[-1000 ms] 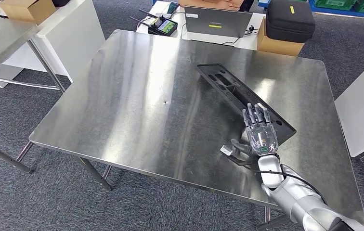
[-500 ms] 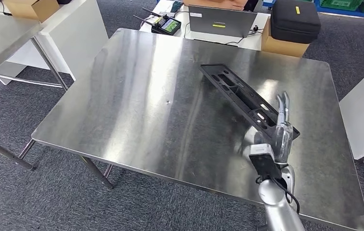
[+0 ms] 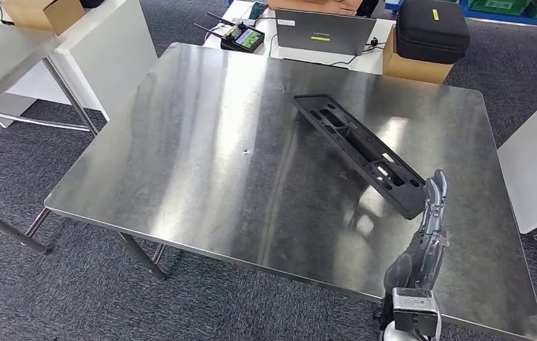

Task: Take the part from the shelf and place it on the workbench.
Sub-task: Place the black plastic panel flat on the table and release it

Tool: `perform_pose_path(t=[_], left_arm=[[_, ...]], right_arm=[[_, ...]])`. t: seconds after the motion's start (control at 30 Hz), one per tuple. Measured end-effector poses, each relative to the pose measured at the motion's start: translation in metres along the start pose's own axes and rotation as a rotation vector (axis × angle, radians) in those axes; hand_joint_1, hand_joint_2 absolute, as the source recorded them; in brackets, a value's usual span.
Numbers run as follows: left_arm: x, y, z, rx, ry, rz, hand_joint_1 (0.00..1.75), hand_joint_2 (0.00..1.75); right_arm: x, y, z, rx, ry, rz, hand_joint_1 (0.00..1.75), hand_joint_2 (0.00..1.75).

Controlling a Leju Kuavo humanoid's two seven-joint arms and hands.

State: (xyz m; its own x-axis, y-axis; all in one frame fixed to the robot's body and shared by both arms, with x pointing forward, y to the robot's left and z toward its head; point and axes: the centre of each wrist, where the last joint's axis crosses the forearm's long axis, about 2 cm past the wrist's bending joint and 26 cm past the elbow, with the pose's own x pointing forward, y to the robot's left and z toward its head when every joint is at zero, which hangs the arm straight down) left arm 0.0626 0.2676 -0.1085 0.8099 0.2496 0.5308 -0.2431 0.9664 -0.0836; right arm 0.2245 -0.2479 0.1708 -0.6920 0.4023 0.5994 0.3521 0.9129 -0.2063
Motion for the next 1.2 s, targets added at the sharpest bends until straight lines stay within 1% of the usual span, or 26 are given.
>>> perform_pose_path(t=[0.17,0.27,0.4,0.57,0.7,0.83,1.2], left_arm=[[-0.001,0.001,0.0,0.021,0.05,0.064,0.0,0.0],[-0.001,0.001,0.001,0.031,0.064,0.122,0.0,0.0],[-0.002,0.002,0.001,0.052,0.07,0.171,0.0,0.0],[-0.004,-0.003,0.002,0.071,0.09,0.21,0.0,0.0],[-0.005,-0.005,0.003,0.082,0.099,0.233,0.0,0.0],[-0.006,-0.006,0.003,0.093,0.103,0.255,0.0,0.0],[-0.007,-0.009,0.004,0.098,0.109,0.278,0.0,0.0]], right_arm=[[0.009,0.007,0.003,0.037,-0.029,-0.01,0.0,0.0],[0.012,0.019,-0.001,0.091,-0.047,-0.007,0.0,0.0],[0.015,0.038,-0.007,0.13,-0.061,-0.047,0.0,0.0],[0.016,0.052,-0.013,0.165,-0.074,-0.084,0.0,0.0],[0.015,0.058,-0.009,0.188,-0.066,-0.095,0.0,0.0],[0.015,0.063,-0.012,0.197,-0.073,-0.104,0.0,0.0],[0.013,0.069,-0.015,0.204,-0.073,-0.122,0.0,0.0]])
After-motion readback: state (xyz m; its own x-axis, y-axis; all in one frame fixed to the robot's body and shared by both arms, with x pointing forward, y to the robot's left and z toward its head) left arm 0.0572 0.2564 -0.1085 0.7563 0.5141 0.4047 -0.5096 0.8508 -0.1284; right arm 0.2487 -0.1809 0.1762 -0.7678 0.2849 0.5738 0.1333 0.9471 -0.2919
